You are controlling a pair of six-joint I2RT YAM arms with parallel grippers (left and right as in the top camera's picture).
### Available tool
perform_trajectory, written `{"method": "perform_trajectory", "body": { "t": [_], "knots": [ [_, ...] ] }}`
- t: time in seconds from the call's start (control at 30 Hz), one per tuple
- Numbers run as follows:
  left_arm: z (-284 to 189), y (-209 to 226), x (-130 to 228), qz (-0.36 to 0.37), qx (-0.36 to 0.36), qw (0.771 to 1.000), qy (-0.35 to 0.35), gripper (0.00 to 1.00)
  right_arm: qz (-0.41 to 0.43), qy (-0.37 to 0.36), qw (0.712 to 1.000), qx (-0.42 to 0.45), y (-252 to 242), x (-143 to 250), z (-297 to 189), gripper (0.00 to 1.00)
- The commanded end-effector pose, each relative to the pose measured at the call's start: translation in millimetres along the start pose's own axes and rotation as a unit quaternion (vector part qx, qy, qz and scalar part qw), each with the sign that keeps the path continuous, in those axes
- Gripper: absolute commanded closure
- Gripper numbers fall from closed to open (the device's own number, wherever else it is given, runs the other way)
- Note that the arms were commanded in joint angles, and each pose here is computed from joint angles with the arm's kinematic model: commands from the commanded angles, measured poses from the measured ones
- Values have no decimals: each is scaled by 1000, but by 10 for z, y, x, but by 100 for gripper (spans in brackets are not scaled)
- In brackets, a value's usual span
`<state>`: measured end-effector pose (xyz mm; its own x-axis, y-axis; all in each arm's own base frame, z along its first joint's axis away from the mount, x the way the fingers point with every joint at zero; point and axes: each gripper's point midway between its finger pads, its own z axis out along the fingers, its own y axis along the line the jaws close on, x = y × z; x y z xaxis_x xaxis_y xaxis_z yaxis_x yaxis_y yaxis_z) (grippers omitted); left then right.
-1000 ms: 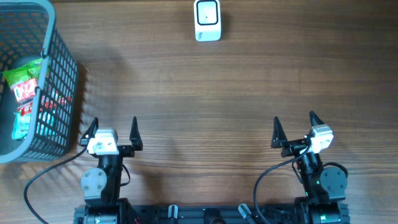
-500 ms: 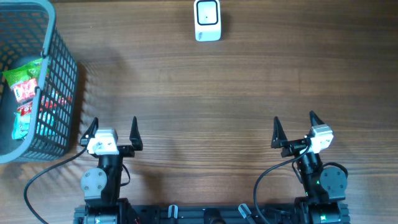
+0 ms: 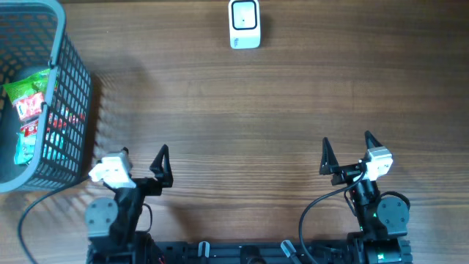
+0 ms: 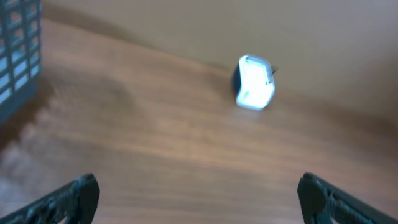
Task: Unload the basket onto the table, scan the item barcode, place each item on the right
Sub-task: 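Reach the left gripper into the basket and grasp the pink Kleenex pack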
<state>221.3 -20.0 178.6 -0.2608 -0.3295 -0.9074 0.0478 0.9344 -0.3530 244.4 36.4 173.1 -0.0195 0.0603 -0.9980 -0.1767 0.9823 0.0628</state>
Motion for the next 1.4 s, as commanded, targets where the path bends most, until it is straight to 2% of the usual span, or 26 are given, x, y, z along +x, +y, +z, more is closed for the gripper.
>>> {"method": "perform_trajectory", "body": {
  "t": [0.0,0.13,0.3,0.43,0.53,0.57,0.6,0.63,0.67,0.7,0.73,0.77,0.87,0.9,0.97,1.13,1.27,1.37],
  "knots": [
    [-349,-454,-607,-61,46,997,17,0,-4,-2,1000,9,-33,-8,0,0],
    [-560,-713,-1221,-69,20,994,87,0,-5,-2,1000,9,-33,-8,0,0],
    [-543,-967,-1965,-60,-10,981,182,0,-5,-2,1000,9,-33,-8,0,0],
    [-205,-1109,-2670,-50,-6,988,148,0,-5,-2,1000,9,-33,-8,0,0],
    [34,-1125,-2939,-42,-4,992,121,0,-5,-2,1000,9,-33,-8,0,0],
    [136,-1050,-3033,-38,-24,994,104,0,-4,-2,1000,9,-33,-7,0,0],
    [208,-948,-3094,-34,-50,994,90,13,-5,-2,1000,9,-33,-8,0,0],
    [277,-822,-3122,-38,-82,993,83,37,-4,-2,1000,9,-33,-7,0,0],
    [341,-625,-3139,-62,-130,987,74,54,-4,-2,1000,9,-33,-7,0,0],
    [387,-457,-3137,-79,-166,981,71,62,-5,-2,1000,9,-33,-8,0,0],
    [416,-335,-3138,-86,-189,976,69,54,-5,-2,1000,9,-33,-8,0,0],
    [457,-107,-3136,-98,-227,967,67,40,-5,-2,1000,9,-33,-8,0,0],
    [530,506,-3034,-160,-306,935,80,9,-4,-2,1000,9,-33,-8,0,0],
    [539,797,-2948,-190,-341,916,90,4,-5,-2,1000,9,-33,-8,0,0],
    [545,1152,-2803,-228,-382,889,107,0,-5,-2,1000,9,-33,-8,0,0],
    [601,1920,-2386,-310,-456,821,149,0,-5,-2,1000,9,-33,-8,0,0],
    [689,2333,-2082,-359,-491,776,169,4,-5,-2,1000,9,-33,-8,0,0],
    [790,2517,-1866,-373,-504,755,191,5,-5,-2,1000,9,-33,-8,0,0]
  ]
}}
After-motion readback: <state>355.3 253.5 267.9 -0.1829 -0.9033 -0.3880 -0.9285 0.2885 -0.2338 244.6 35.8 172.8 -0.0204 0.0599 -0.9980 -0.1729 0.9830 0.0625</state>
